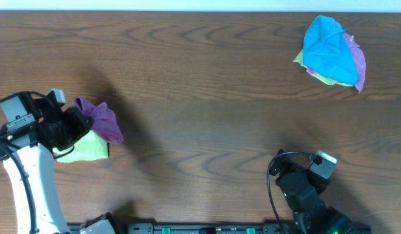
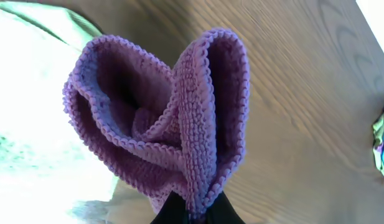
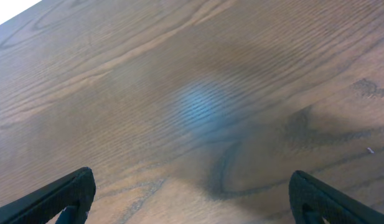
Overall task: Fold the cloth
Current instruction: 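Carry the pink cloth left and lower it onto the green cloth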
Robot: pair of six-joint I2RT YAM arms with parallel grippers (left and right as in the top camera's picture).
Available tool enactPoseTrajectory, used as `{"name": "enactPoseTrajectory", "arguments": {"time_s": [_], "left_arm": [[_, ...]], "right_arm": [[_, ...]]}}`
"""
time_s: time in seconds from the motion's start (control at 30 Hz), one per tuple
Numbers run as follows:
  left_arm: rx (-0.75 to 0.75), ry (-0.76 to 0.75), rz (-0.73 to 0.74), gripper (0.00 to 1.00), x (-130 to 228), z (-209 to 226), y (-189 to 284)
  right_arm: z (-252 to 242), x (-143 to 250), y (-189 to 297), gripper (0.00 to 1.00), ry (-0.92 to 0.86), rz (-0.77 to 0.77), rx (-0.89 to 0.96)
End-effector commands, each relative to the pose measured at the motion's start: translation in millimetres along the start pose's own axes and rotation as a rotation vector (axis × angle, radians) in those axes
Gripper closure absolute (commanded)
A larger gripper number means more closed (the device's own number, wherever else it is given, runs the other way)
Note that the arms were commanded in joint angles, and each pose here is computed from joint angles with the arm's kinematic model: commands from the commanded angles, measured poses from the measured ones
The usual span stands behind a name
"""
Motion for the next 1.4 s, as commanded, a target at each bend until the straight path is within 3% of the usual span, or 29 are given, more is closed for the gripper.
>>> {"name": "enactPoseTrajectory", "arguments": {"time_s": [0.0, 0.57, 1.37], "left_arm": [[0.001, -0.017, -0.022, 0.94, -10.2, 1.4, 2.7], [-0.011, -0.025, -0.037, 0.94, -23.9, 11.8, -13.7], [-0.113, 0.06, -0.099, 0.94, -31.5, 46.8, 1.8]], "right_arm": [[-2.3, -0.7, -0.6, 0.01, -0.008, -0.013, 0.011], [-2.3, -0.7, -0.6, 0.01, -0.008, -0.013, 0.011], [-2.3, -0.7, -0.6, 0.01, -0.008, -0.013, 0.011]]}}
Point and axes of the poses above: each gripper's point midway between its finger pads, its own y axis back along the fingers, its own z axis along the line the jaws close on, x = y × z, the point moved 6 cm from there along y, back along the fingers, and after that the axes turned 6 degrees about -y, right-handed, at the moved point
